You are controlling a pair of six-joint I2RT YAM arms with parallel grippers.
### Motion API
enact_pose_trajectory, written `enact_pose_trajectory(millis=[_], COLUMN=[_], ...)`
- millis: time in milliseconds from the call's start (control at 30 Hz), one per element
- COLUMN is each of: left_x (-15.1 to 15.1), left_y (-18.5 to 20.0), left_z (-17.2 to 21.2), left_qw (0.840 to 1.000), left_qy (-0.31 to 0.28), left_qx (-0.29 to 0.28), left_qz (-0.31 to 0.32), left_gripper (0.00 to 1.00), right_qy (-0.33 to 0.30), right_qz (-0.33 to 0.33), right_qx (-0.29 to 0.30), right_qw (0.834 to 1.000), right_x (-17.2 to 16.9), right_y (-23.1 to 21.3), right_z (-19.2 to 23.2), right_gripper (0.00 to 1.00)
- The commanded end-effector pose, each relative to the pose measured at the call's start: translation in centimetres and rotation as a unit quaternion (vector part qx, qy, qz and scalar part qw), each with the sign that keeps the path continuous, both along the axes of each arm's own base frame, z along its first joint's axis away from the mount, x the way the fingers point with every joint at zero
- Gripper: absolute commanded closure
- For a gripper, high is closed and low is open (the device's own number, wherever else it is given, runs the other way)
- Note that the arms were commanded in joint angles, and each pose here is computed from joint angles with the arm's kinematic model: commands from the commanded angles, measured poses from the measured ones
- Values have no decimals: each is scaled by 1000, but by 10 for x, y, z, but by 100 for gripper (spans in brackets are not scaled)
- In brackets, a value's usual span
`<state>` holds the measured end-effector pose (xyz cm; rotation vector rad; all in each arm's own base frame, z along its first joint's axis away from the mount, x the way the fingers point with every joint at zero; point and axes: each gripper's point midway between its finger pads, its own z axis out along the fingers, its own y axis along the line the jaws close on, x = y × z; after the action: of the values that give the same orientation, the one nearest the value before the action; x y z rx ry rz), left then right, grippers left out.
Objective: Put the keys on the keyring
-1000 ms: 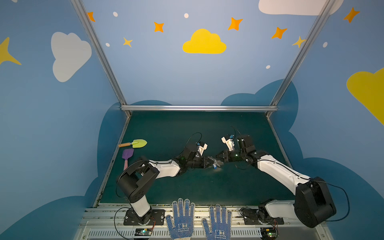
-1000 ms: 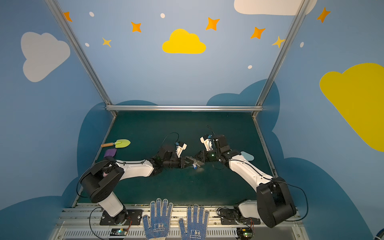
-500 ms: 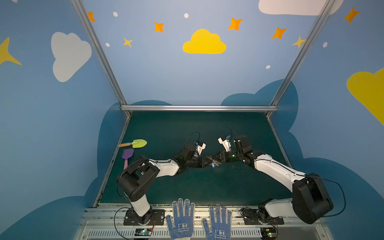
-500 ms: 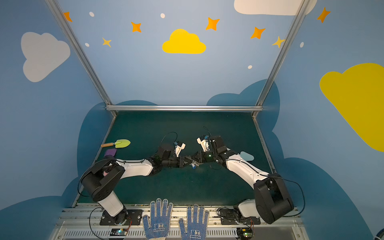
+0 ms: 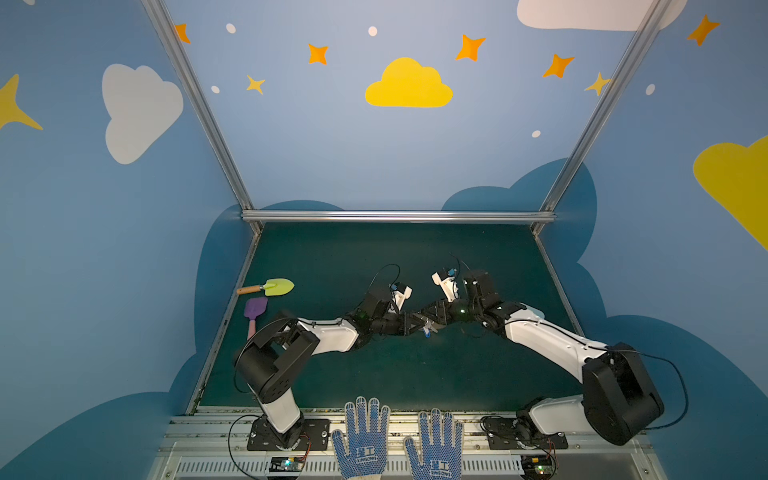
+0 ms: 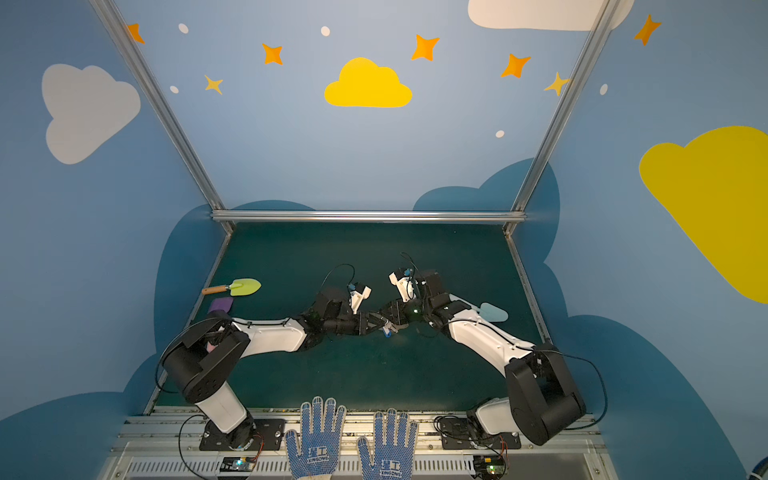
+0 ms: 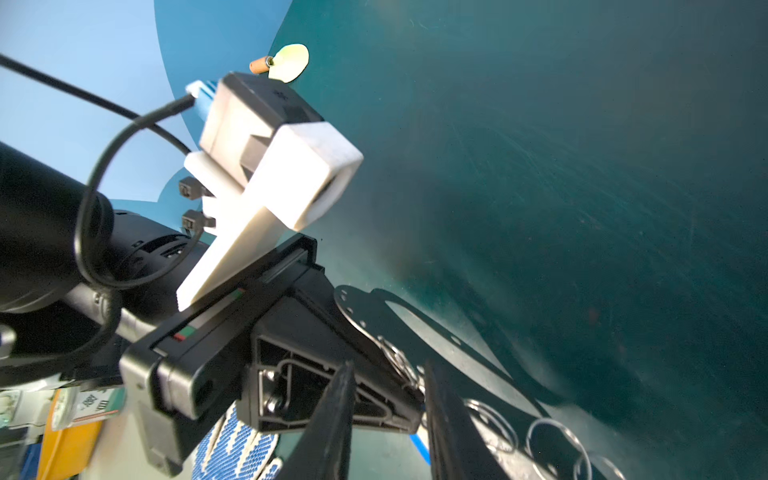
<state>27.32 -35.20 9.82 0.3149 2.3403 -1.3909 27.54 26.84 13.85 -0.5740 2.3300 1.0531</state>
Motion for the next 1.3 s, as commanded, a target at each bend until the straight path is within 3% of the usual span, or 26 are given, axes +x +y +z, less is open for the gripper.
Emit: enact_pose_trajectory(millis=[0, 400, 867, 1267], left_x=[-6, -6, -7, -11], left_y=[4, 3, 6, 26], left_z=[-11, -9, -9, -26], left_qw=[1000, 1000, 1000, 997], left_qy=[12, 10, 9, 15], left_qx=[12, 9, 12, 67], left_qz=[-5, -5, 0, 22], left_gripper=[96, 96, 96, 96], right_qy=[-29, -33, -34, -18], right_qz=[9, 28, 21, 3], right_qx=[-5, -28, -45, -55], right_qw=[1000, 999, 998, 998], right_x=[3, -4, -3, -8], right_y=[3, 6, 3, -6], right_z=[-3, -20, -25, -12], right_gripper=[69, 72, 100, 100])
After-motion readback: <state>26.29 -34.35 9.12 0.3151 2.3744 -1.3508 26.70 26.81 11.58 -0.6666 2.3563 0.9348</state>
